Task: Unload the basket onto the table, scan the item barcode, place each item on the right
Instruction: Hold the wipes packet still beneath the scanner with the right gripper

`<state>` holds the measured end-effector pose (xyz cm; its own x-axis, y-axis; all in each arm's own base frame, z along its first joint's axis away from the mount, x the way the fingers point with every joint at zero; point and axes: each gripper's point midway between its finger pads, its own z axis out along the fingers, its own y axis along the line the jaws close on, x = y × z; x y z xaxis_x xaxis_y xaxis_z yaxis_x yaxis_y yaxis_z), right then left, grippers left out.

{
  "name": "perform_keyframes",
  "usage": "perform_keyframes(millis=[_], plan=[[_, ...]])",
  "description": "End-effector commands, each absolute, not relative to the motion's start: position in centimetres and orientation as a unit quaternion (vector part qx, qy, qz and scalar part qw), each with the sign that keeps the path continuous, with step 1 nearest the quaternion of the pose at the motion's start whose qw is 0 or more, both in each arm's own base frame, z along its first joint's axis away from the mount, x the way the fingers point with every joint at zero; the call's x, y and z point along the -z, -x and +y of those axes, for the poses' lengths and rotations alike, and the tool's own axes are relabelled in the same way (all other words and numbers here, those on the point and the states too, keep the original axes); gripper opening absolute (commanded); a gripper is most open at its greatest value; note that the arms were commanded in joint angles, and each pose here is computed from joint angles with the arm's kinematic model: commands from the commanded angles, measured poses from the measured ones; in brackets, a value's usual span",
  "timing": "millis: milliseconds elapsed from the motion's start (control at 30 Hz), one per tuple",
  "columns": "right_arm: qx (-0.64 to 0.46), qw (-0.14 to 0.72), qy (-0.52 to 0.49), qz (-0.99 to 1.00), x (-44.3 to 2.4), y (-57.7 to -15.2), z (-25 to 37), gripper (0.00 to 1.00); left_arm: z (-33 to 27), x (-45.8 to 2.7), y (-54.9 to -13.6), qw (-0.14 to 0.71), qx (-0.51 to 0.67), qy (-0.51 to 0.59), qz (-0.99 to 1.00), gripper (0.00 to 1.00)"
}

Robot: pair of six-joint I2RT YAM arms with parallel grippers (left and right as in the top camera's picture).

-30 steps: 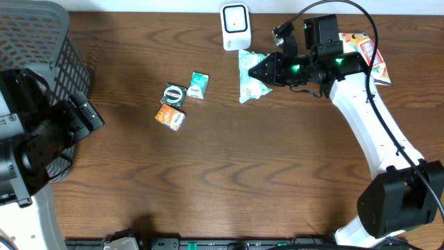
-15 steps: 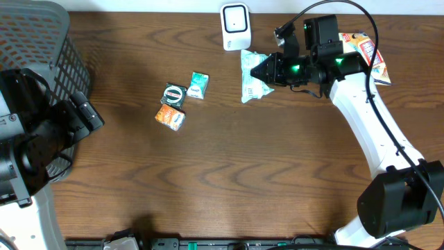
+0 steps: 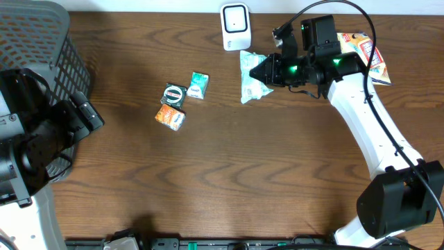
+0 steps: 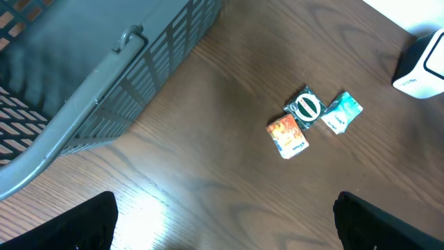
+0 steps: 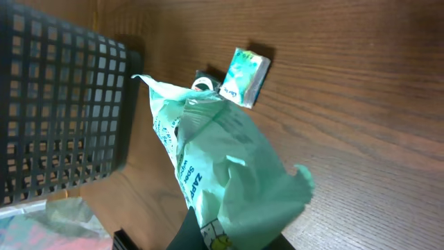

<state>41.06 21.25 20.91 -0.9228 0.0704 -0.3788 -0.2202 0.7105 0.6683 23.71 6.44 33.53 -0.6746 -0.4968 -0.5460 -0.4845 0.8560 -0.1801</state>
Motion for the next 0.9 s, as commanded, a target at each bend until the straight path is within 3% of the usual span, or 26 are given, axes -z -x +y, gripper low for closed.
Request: perform_keyframes(millis=[0,867], plan=[[-0.378,0.199,0.045,0.903,-21.58,-40.90,21.58,0.01,6.71,-33.20,-23.57,0.296,0.005,0.273,0.915,0.98],[-0.367,0.200,0.046,0.907,-21.31,-40.84,21.75,0.01,6.71,-33.20,-23.57,0.296,0.005,0.273,0.915,0.98]])
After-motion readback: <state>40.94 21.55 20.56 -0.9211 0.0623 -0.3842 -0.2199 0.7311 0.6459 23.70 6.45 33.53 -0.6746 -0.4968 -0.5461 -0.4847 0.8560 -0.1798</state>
